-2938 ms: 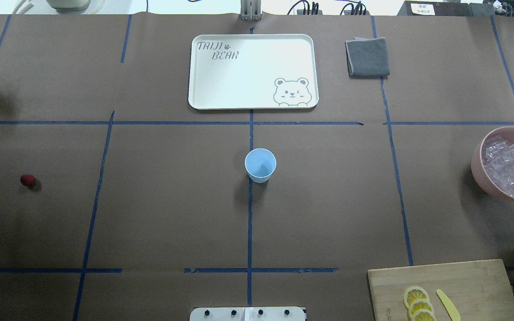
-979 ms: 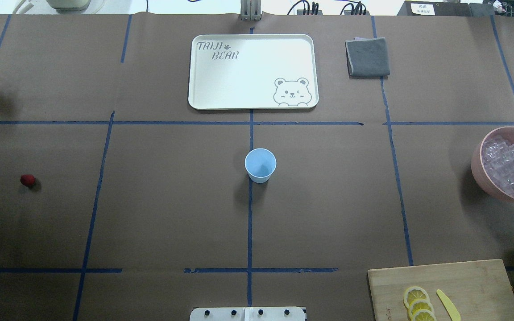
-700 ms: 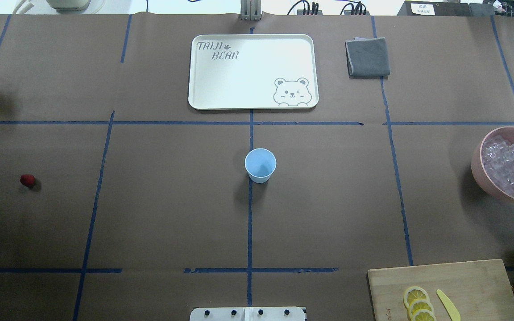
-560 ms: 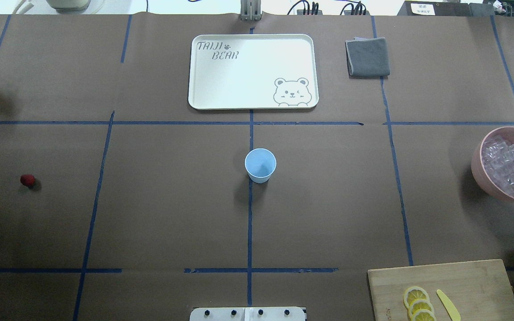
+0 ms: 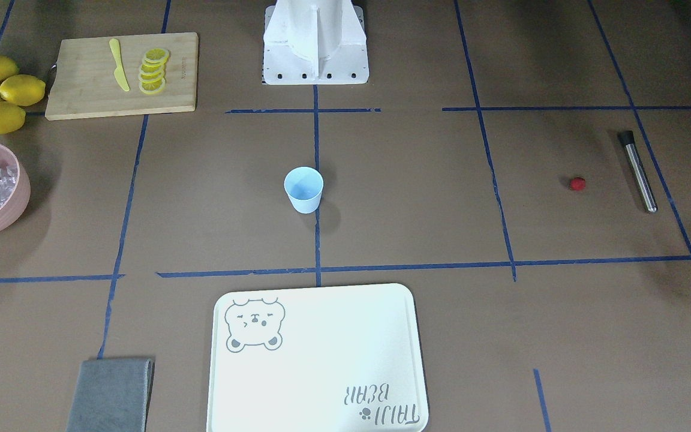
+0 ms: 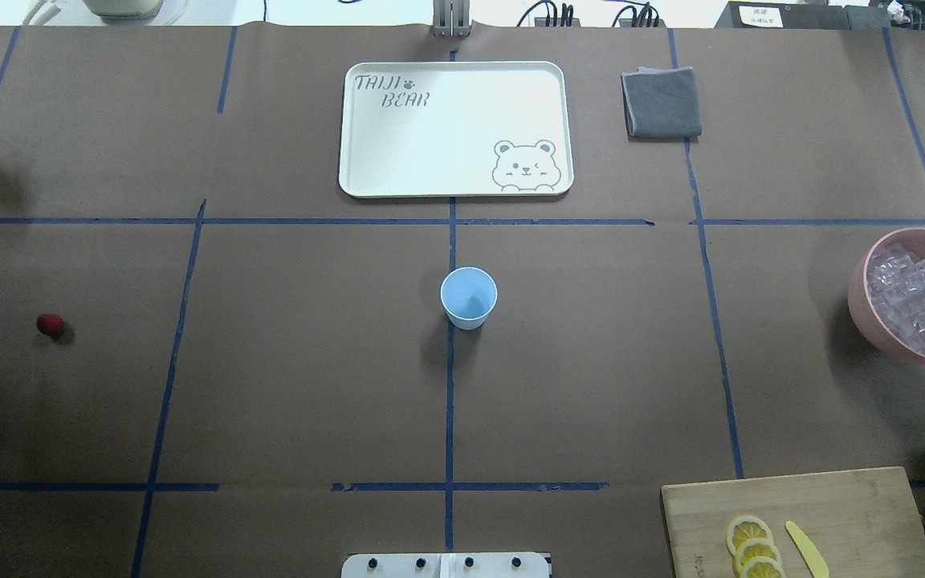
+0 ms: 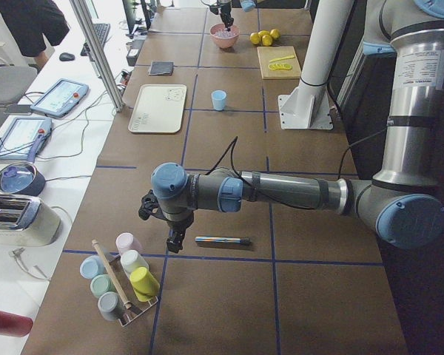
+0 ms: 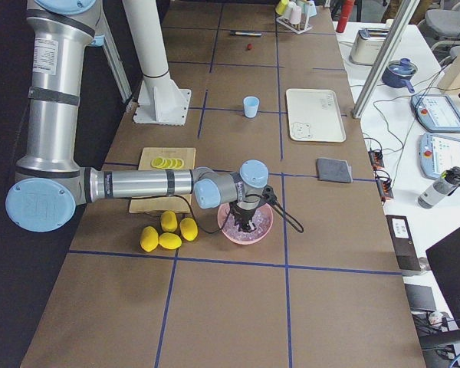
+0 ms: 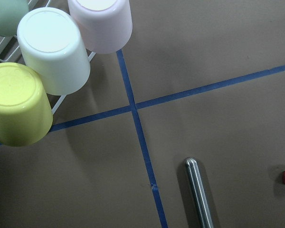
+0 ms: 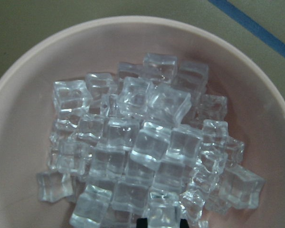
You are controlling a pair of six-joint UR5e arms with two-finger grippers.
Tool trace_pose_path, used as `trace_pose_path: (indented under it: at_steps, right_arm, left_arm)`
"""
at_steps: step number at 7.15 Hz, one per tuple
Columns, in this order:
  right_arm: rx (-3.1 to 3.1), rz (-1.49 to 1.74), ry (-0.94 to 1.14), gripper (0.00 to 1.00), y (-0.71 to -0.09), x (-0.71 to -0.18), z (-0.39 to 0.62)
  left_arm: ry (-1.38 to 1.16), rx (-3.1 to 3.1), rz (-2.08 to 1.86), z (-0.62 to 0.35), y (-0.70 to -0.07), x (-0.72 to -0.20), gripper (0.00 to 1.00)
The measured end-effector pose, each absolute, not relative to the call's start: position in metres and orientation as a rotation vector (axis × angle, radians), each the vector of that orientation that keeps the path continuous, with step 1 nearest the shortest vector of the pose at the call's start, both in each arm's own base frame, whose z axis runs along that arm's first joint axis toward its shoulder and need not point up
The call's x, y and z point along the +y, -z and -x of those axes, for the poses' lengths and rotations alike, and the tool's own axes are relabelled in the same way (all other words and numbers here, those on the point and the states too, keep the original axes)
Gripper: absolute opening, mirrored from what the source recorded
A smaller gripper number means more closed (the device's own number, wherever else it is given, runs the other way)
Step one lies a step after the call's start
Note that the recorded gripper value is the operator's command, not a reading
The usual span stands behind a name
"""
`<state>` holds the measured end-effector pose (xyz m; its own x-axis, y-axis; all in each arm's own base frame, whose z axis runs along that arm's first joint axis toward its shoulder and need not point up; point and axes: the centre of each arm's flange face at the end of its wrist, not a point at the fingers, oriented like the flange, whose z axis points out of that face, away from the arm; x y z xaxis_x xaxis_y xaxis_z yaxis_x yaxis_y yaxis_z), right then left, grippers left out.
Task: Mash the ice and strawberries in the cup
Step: 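Lower the right gripper into the pink bowl and grasp an ice cube, then carry the ice cube with the right gripper over the blue cup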
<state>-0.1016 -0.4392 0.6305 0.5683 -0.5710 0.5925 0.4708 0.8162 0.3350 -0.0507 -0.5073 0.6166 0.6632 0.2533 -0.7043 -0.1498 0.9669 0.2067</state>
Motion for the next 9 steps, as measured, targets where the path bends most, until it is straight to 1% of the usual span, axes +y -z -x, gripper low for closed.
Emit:
trace_pose_path:
  at_steps: [2,5,7,9]
  right_arm:
    - [-0.764,-0.172,0.558,0.0,-0.604,-0.443,0.075]
    - [-0.773,-0.171,0.45,0.0,-0.513,-0.444,0.031]
    - [-0.777,-0.172,0.415,0.0,-0.438,-0.485,0.038]
    - [-0.805,-0.137,0.345,0.0,-0.346,-0.52,0.097]
  left_arm:
    - [-0.23,0.816,-0.14,0.051,-0.614,-0.508,1.0]
    - [-0.232,0.815,-0.145,0.051,-0.611,-0.508,1.0]
    - [-0.234,0.815,-0.15,0.051,-0.608,-0.508,1.0]
    - [-0.237,0.813,-0.157,0.05,-0.604,-0.509,1.0]
